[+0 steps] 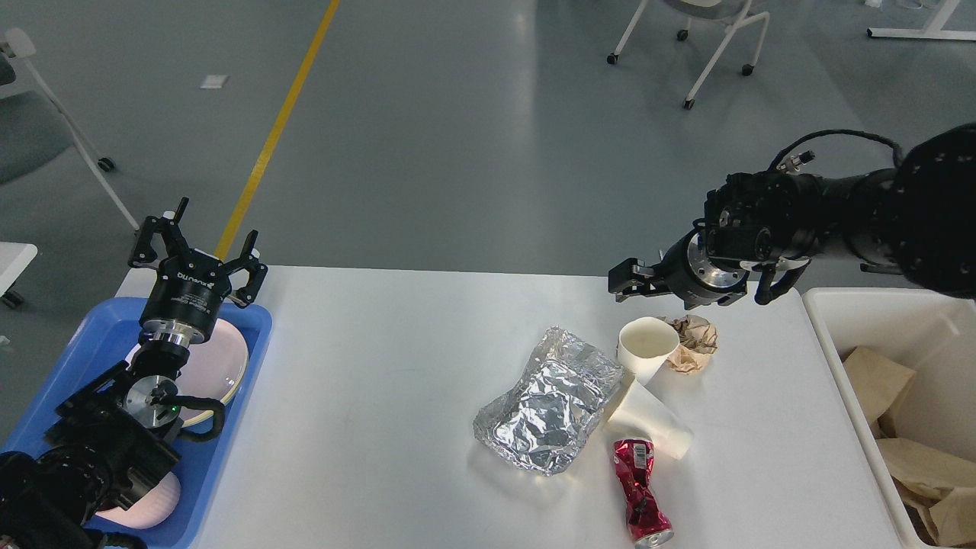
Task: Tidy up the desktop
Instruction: 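Move the right gripper over the white paper cup and lower it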
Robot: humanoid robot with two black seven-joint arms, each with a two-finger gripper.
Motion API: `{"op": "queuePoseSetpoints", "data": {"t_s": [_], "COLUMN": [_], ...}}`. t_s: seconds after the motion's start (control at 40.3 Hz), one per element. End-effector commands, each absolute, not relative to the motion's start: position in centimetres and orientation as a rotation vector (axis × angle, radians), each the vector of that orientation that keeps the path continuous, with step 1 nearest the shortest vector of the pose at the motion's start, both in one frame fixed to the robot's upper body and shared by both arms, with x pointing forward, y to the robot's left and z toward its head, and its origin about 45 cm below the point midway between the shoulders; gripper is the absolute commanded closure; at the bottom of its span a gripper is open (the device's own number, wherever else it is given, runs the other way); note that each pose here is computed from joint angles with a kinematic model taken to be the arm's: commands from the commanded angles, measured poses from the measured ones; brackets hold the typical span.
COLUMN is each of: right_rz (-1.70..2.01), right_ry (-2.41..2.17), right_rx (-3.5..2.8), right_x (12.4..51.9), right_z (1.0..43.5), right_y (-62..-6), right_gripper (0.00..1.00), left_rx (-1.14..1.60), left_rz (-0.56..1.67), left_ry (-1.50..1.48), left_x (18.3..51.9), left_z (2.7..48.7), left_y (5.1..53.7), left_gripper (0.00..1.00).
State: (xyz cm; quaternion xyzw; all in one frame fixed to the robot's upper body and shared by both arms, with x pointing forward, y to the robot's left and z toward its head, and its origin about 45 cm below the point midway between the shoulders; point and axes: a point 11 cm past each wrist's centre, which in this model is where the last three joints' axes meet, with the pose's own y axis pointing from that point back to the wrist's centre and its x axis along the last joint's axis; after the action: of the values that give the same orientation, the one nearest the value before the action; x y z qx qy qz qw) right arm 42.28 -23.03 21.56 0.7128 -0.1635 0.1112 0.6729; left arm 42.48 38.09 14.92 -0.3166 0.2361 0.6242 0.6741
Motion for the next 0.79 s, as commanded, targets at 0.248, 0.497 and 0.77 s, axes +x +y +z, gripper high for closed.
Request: {"op": "queuePoseSetpoints", "data": {"t_s": [0.248, 0.497, 0.77], "right_rz": [0.142, 0.108, 0.166], "right_ry": [-0.362, -0.389, -0.447], "right_rx": [1.575, 1.584, 1.575], "right_x": [40.3, 39.7, 41.3], "right_z": [17.3, 15.7, 14.7], "right_y": [-26.1, -27.2, -27.8], "right_gripper": [0.00, 0.06, 0.09], "left_rx": [-0.712, -0.712, -0.712], "left_rz": [1.404, 1.404, 1.404], "left_ry": [0.532, 0.532, 0.532], "left_x": [42.5, 42.5, 42.5], "left_z": [14.9, 14.9, 14.9], "left_y": [38.1, 38.1, 38.1], "left_gripper": [0.04, 0.04, 0.04]}}
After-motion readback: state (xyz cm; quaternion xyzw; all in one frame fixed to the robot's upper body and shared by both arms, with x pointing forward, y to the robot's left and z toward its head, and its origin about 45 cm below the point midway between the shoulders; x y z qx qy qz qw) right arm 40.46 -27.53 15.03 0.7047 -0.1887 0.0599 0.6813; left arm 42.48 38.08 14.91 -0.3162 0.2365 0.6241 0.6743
